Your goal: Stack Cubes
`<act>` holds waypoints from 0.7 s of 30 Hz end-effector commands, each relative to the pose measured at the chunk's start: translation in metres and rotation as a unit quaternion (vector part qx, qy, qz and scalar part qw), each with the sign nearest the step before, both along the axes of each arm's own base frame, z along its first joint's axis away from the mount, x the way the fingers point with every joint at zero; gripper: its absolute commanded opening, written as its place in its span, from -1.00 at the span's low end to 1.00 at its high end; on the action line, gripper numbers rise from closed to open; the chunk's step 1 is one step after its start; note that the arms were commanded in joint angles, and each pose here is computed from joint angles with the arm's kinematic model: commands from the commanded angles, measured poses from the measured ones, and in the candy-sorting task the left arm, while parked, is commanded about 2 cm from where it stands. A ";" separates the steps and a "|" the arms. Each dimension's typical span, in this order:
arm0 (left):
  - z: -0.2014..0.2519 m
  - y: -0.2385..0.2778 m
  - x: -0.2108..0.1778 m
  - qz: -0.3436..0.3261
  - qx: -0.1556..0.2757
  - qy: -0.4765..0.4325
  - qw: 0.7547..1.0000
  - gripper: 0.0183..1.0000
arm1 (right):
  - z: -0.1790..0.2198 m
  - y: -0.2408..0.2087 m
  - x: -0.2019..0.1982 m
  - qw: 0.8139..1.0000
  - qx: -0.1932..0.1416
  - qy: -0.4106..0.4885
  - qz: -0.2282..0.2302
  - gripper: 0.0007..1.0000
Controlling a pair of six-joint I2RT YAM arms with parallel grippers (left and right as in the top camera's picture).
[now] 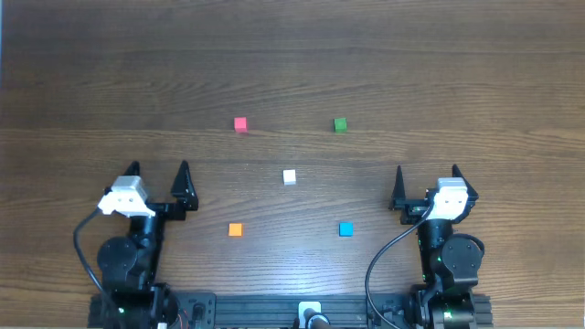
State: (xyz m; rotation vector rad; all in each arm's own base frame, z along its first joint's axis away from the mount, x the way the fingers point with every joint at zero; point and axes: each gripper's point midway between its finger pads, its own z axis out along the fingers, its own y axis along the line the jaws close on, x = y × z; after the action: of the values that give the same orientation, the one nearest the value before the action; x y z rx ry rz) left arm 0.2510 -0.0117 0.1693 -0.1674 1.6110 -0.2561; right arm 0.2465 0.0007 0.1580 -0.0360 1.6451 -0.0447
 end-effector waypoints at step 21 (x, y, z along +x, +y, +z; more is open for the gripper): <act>-0.008 -0.090 0.181 -0.086 -0.006 0.467 0.880 0.99 | -0.002 0.000 0.000 1.000 0.004 0.000 0.001 0.98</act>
State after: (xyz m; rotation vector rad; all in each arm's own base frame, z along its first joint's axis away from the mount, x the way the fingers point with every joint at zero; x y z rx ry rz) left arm 0.4105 -0.0805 0.1802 -0.1977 2.4898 -0.4135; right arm 0.2465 0.0008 0.1578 -0.0369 1.6459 -0.0437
